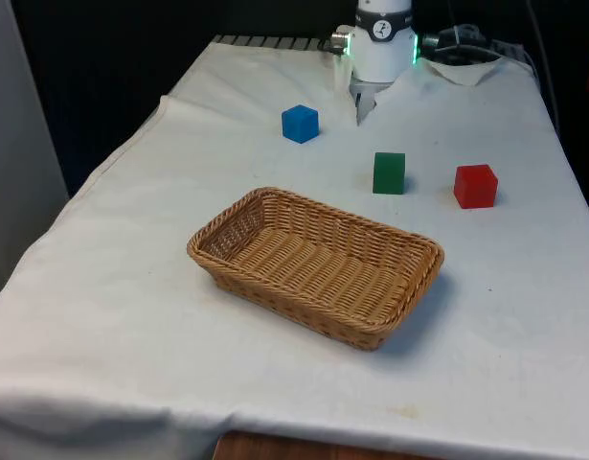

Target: Pick up exactly two blocks and place them into the basket.

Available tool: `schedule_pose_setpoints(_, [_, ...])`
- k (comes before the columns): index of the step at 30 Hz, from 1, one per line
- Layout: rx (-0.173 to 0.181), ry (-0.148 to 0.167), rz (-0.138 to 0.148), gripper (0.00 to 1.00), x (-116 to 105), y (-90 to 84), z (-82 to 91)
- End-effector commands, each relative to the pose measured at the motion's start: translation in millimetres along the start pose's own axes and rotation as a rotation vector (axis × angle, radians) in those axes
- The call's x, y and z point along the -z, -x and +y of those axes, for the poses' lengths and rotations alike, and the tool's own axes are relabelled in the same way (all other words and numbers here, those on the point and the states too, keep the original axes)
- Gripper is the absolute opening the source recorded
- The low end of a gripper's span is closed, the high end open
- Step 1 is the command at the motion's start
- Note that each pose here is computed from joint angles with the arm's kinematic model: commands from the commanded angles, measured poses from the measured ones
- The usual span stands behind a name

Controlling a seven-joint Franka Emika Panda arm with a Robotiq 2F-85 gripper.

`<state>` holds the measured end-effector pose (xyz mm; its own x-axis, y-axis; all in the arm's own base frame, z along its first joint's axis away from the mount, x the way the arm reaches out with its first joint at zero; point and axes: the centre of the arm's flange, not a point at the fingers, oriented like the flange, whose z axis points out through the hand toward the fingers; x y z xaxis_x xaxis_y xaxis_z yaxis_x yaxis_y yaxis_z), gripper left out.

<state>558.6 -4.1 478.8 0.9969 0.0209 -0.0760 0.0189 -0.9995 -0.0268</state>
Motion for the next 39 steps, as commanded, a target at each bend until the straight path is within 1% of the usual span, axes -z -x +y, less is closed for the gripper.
schedule_pose_setpoints(1, [-0.002, 0.007, 0.010, 1.00, 0.6, 3.9, 1.8])
schedule_pose_setpoints(3, [-0.004, 0.009, 0.009, 1.00, -0.3, 7.1, 3.9])
schedule_pose_setpoints(4, [-0.002, 0.000, -0.004, 1.00, -1.5, 3.9, 2.1])
schedule_pose_setpoints(5, [-0.005, 0.010, 0.007, 1.00, -1.4, 9.2, 5.0])
schedule_pose_setpoints(10, [-0.008, 0.028, 0.001, 1.00, -6.6, 21.6, 9.4])
schedule_pose_setpoints(11, [-0.004, 0.018, -0.013, 1.00, -7.2, 19.4, 8.4])
schedule_pose_setpoints(12, [-0.009, 0.031, 0.000, 1.00, -7.8, 23.4, 10.5])
schedule_pose_setpoints(19, [-0.019, 0.065, -0.006, 1.00, -18.0, 38.0, 14.7])
schedule_pose_setpoints(20, [-0.014, 0.053, -0.019, 1.00, -18.0, 36.8, 14.0])
schedule_pose_setpoints(21, [-0.021, 0.073, -0.006, 1.00, -20.4, 41.4, 15.2])
schedule_pose_setpoints(26, [-0.030, 0.094, -0.009, 1.00, -27.3, 49.5, 17.4])
schedule_pose_setpoints(28, [-0.036, 0.103, -0.008, 1.00, -34.8, 54.7, 17.5])
schedule_pose_setpoints(29, [-0.036, 0.103, -0.008, 1.00, -34.8, 54.7, 17.5])
schedule_pose_setpoints(30, [-0.031, 0.093, -0.022, 1.00, -34.3, 53.6, 17.4])
schedule_pose_setpoints(31, [-0.039, 0.107, -0.007, 1.00, -39.5, 58.2, 17.3])
schedule_pose_setpoints(37, [-0.054, 0.127, -0.010, 1.00, -56.5, 70.7, 18.6])
schedule_pose_setpoints(38, [-0.048, 0.116, -0.023, 1.00, -55.5, 68.4, 18.0])
schedule_pose_setpoints(39, [-0.056, 0.128, -0.009, 1.00, -58.9, 72.4, 18.6])
